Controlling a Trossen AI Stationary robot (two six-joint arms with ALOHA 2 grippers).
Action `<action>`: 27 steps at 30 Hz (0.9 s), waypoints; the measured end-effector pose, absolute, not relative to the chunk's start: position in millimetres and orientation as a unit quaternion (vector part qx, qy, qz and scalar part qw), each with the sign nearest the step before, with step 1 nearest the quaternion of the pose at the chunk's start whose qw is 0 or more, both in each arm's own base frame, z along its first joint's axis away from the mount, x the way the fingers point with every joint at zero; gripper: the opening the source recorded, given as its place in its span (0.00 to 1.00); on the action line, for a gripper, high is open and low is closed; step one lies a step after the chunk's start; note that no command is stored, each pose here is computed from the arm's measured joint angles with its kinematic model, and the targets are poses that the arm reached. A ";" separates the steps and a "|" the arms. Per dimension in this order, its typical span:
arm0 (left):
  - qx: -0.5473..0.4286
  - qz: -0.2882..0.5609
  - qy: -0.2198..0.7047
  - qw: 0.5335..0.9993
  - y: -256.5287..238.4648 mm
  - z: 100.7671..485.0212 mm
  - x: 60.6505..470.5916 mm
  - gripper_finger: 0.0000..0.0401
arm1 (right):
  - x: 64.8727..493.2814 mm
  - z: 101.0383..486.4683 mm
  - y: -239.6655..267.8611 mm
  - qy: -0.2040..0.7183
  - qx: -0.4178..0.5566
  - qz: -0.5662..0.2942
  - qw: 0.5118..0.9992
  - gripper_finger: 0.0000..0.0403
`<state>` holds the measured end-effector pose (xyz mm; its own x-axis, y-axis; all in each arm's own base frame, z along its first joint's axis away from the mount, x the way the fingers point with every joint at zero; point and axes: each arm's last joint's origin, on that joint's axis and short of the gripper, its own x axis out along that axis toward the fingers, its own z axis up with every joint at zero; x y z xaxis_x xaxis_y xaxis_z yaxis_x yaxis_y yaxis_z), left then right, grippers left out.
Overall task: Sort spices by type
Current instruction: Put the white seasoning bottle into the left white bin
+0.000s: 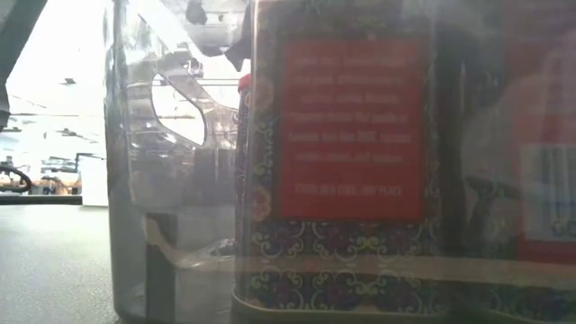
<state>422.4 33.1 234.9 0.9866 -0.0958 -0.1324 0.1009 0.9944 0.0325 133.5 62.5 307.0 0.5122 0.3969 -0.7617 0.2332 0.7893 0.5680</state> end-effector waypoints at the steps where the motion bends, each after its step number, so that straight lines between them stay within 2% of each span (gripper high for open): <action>1: 0.027 -0.049 0.069 0.996 34.0 237.8 423.8 0.61 | 139.5 306.8 67.4 0.492 0.334 0.064 0.802 0.61; 6: 0.051 -0.039 0.112 0.992 45.8 256.7 419.9 0.61 | 166.7 306.3 93.2 0.517 0.339 0.095 0.780 0.61; 15: 0.070 -0.004 0.143 0.987 75.6 279.5 396.9 0.61 | 198.7 332.7 130.5 0.647 0.291 -0.002 0.705 0.61; 19: 0.069 -0.018 0.141 0.987 77.4 281.5 395.1 0.61 | 198.0 339.1 146.4 0.694 0.261 -0.056 0.669 0.61; 27: 0.076 -0.041 0.146 0.986 76.8 280.3 394.2 0.61 | 178.0 328.8 185.4 0.705 0.241 -0.099 0.660 0.61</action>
